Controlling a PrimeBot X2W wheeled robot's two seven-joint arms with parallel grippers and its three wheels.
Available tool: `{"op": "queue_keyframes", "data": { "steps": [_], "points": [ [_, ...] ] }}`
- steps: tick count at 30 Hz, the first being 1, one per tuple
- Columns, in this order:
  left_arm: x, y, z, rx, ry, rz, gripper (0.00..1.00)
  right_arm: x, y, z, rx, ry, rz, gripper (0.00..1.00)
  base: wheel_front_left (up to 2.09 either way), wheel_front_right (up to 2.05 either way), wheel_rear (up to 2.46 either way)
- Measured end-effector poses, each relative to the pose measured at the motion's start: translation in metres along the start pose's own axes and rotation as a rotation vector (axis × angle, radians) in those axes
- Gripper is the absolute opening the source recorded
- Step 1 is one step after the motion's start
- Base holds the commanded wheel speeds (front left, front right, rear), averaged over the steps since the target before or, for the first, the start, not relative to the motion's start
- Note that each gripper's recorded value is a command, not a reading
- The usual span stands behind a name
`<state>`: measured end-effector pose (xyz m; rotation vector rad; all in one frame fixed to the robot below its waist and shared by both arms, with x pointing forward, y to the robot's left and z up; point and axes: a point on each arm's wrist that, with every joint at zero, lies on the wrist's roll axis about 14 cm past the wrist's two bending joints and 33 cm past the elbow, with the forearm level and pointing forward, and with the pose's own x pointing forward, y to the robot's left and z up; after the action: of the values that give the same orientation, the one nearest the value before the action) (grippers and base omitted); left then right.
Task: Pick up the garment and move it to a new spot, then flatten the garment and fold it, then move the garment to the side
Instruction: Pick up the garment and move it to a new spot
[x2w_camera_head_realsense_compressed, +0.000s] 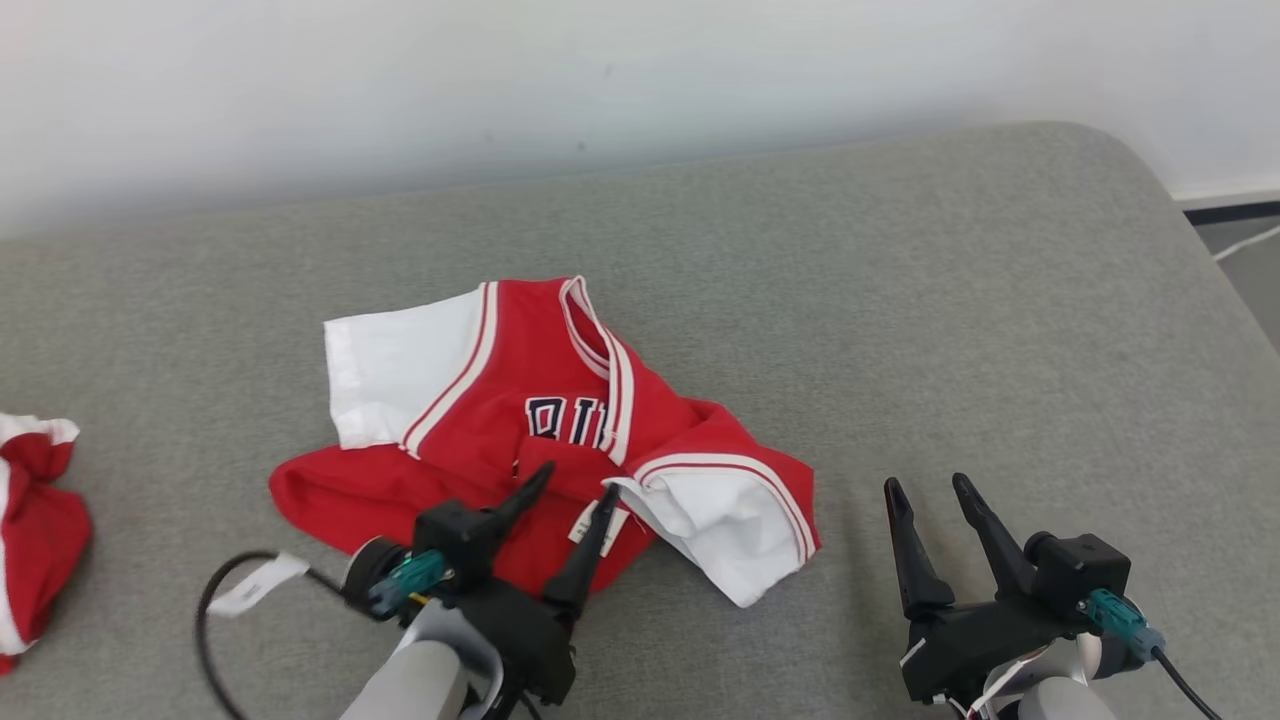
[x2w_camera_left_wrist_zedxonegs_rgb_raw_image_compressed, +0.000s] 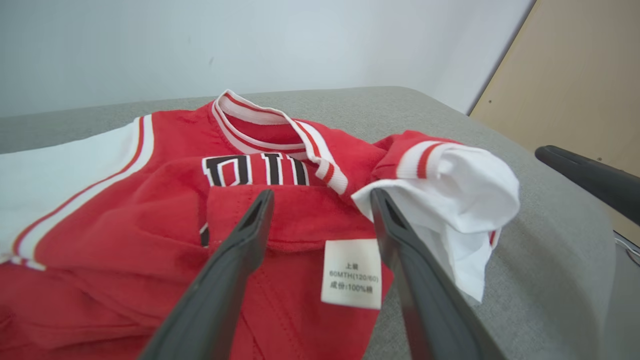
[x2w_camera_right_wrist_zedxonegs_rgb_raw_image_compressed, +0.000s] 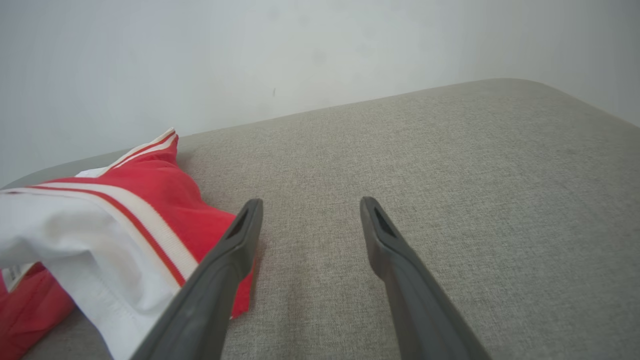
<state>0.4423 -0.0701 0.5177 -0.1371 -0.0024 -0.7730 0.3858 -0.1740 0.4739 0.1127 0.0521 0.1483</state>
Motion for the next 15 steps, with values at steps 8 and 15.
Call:
{"op": "queue_keyframes", "data": {
  "steps": [8, 15],
  "points": [
    [-0.057, 0.063, 0.016, 0.022, -0.083, 0.284, 1.00, 0.010, 0.025, 0.006, -0.002, -0.021, 0.079, 1.00, 0.00, 0.00, 0.00],
    [-0.108, 0.102, 0.018, 0.056, -0.097, 0.473, 1.00, 0.017, 0.043, 0.009, -0.008, -0.030, 0.137, 1.00, 0.00, 0.00, 0.00]
  ]
}}
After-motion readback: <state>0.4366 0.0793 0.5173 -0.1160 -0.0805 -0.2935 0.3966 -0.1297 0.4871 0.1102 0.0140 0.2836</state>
